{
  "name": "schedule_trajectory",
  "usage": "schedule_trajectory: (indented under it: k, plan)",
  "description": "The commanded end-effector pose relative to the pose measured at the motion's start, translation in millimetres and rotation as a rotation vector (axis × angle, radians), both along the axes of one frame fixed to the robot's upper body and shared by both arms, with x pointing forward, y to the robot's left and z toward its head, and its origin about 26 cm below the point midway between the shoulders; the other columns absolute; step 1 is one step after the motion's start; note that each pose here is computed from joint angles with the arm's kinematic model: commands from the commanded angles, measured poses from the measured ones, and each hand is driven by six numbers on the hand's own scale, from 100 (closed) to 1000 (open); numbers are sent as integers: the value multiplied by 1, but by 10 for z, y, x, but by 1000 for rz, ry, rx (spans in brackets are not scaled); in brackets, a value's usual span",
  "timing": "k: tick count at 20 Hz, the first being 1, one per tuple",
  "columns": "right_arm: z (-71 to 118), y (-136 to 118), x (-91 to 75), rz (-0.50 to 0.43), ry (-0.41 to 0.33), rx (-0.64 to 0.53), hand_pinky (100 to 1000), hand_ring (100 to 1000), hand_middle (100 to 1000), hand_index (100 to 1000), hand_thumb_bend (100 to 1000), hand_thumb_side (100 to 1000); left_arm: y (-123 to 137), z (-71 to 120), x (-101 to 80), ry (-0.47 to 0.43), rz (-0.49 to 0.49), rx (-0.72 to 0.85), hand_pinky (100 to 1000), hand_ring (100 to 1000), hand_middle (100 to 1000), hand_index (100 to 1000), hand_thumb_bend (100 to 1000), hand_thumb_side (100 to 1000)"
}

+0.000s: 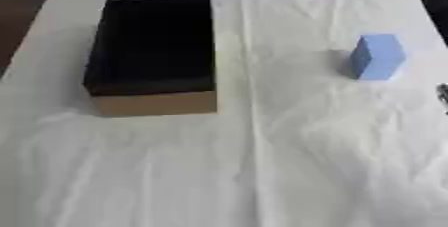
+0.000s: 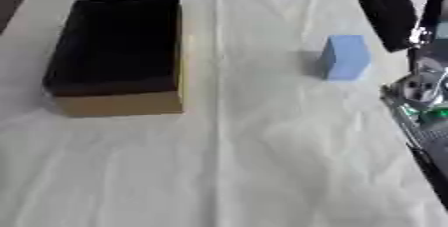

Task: Pick up objects on the table and place them in the box.

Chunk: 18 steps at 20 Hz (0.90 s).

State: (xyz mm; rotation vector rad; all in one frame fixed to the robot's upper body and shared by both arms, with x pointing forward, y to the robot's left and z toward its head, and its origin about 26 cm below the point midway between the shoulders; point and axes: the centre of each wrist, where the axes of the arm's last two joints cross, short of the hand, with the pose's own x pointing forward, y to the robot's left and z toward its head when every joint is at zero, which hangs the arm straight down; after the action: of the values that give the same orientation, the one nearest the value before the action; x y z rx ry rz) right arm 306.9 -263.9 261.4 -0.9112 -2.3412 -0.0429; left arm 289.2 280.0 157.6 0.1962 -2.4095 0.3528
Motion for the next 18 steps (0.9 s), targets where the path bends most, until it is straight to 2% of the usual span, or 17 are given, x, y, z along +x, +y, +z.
schedule_trajectory:
  k: [1,4,7,10,13,18]
  plan:
    - [133,-45,-37,-23,-33,-46,842,775,713,848,100,449,58,84,-26,-29,21,33,985,595,681,873,100,664]
    - [203,-60,-45,-45,12,-127,849,791,740,862,100,418,64,81,-29,-26,23,38,984,595,681,873,100,662]
    - [388,-82,-66,-88,137,-298,857,814,764,866,100,293,78,76,-35,-20,26,46,984,595,681,873,100,663]
    - [598,-91,-101,-117,306,-473,872,844,800,882,100,250,85,73,-39,-12,26,55,984,595,681,873,100,661]
    - [793,-85,-143,-118,452,-641,894,875,837,903,100,240,93,67,-44,-5,25,63,984,595,680,872,100,660]
    - [1004,-29,-198,-73,661,-877,913,911,875,927,100,306,106,60,-51,2,26,73,983,595,680,872,100,658]
